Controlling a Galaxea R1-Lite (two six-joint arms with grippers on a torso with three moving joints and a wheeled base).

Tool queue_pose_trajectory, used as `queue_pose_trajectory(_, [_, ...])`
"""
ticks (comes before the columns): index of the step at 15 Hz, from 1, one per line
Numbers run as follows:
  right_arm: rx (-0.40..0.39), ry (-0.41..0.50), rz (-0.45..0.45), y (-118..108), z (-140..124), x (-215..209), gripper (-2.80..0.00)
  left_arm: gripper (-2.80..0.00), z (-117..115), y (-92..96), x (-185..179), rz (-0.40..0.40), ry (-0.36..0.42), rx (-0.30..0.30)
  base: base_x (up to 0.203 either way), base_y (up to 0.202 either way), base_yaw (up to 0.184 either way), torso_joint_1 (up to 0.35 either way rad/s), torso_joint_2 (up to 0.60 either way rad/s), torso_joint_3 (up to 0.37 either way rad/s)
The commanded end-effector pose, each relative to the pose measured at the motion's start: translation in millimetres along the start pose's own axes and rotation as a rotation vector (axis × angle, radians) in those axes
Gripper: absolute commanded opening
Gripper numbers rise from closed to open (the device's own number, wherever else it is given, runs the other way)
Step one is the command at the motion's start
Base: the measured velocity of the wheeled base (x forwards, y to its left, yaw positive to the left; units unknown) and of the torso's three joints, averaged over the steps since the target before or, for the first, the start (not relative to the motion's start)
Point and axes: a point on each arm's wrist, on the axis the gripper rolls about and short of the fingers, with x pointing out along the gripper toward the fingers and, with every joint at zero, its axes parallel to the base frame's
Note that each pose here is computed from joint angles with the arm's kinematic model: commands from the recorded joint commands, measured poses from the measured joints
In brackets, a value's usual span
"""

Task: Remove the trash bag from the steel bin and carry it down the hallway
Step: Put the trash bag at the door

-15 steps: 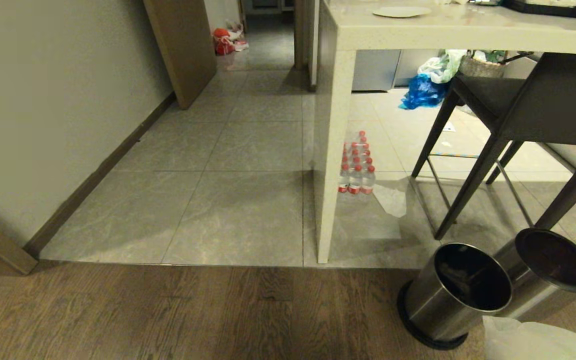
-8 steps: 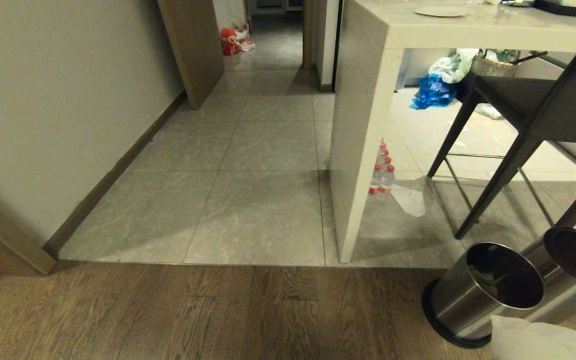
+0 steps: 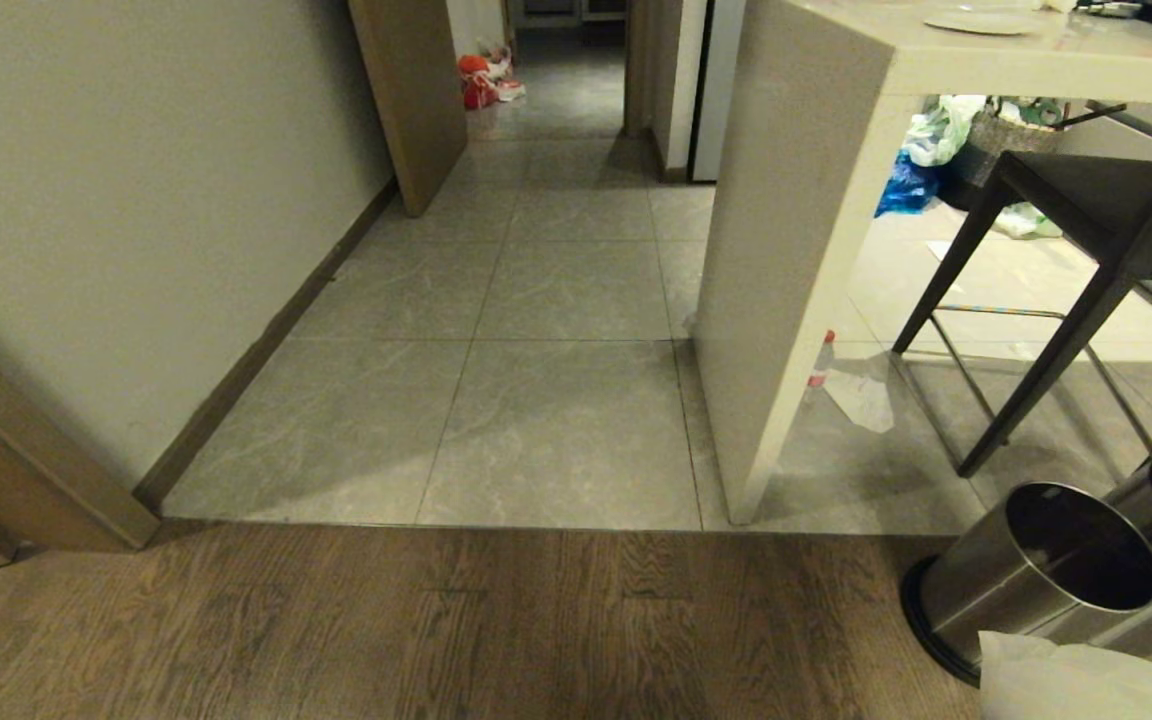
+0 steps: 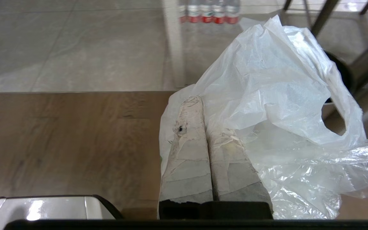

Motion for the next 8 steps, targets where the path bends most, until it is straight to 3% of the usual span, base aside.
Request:
queue_pose_trajectory(1, [0.000,0.001,0.000,0.0,-0.2,0.0,-2.80,-2.80,-0.3,0.0,0.0,0.000,0.000,0.000,0.000,0.192,-0.004,-0.001,0.00,0.007])
queue_pose_trajectory(8, [0.000,0.001,0.000,0.0,-0.2,0.0,-2.80,-2.80,0.0,0.0,0.0,0.000,-0.001,0.000,0.000,0.192,0.001,0.002,0.00,0.003])
